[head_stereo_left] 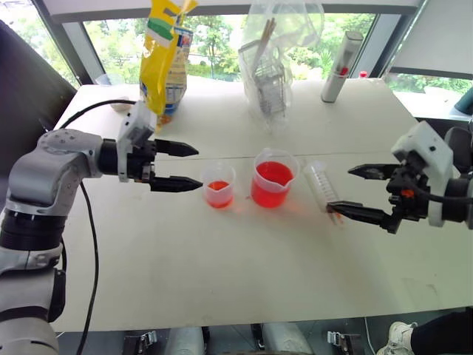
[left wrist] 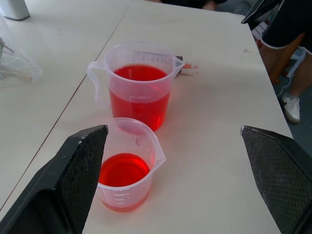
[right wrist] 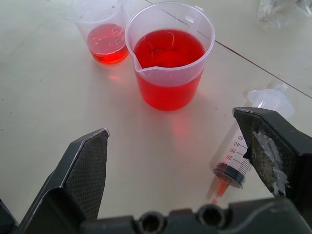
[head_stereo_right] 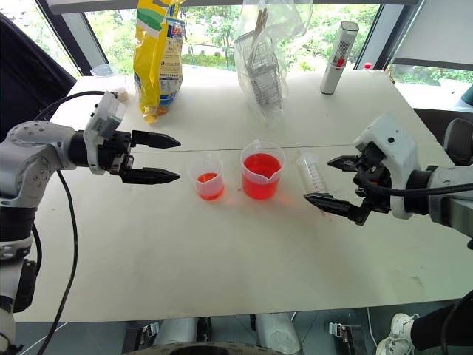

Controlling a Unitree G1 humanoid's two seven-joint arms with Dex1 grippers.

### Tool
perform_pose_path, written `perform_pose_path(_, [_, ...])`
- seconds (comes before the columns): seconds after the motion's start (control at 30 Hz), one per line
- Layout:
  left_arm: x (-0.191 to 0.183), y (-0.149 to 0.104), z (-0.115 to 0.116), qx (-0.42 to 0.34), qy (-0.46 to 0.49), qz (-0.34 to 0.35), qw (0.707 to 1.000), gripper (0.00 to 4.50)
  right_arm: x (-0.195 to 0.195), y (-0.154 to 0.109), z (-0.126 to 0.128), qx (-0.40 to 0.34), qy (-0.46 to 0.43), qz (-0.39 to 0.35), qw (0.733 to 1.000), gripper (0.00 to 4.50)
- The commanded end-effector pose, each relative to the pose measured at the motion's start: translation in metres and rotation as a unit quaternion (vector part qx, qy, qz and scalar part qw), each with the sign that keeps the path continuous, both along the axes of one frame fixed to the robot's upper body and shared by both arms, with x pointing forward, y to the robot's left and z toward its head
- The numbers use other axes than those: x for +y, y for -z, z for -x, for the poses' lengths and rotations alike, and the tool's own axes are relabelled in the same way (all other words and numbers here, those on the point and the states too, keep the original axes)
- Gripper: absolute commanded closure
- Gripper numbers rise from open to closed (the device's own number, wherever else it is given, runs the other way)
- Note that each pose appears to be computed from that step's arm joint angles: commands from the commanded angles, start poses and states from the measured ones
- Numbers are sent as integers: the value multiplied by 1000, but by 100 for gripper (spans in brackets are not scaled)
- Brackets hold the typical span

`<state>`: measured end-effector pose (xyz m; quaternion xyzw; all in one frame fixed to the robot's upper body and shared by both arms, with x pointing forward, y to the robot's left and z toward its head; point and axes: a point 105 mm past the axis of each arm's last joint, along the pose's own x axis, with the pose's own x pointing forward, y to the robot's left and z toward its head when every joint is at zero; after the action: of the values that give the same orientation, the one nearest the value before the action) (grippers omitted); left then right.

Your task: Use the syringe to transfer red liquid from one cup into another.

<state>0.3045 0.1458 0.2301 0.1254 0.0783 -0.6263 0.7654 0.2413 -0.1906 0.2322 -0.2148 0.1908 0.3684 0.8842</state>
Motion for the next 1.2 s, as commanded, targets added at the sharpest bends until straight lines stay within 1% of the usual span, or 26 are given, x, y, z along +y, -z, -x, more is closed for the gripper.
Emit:
perform_pose_path(0.03, [0,-12,2,-18,1,11,1000,0,-2,-6,0,-16,4,9,1000,3])
perform_pose_path(0.3, [-1,-15,1,-24,1,17,1000,0,-5,-5,0,-10,10,8,1000,3])
perform_pose_path(0.57, [-4,-16,-1,-30,3,17,999,0,-12,-4,-3,7,34,7,999,3])
perform_pose_path(0.77, [-8,-13,-3,-33,9,20,999,0,-25,2,-8,72,75,31,994,3])
perform_pose_path(0.83, [-9,-11,-4,-33,12,20,999,0,-30,2,-14,93,98,33,990,3])
perform_pose_path(0.93, [-12,-10,-6,-34,14,20,999,0,-35,5,-28,137,134,12,981,3])
perform_pose_path(1.07, [-15,-9,-9,-39,21,20,999,0,-40,15,-60,197,184,-18,963,3])
perform_pose_path(1.2, [-17,-8,-10,-45,26,20,998,0,-46,32,-87,246,235,-19,940,3])
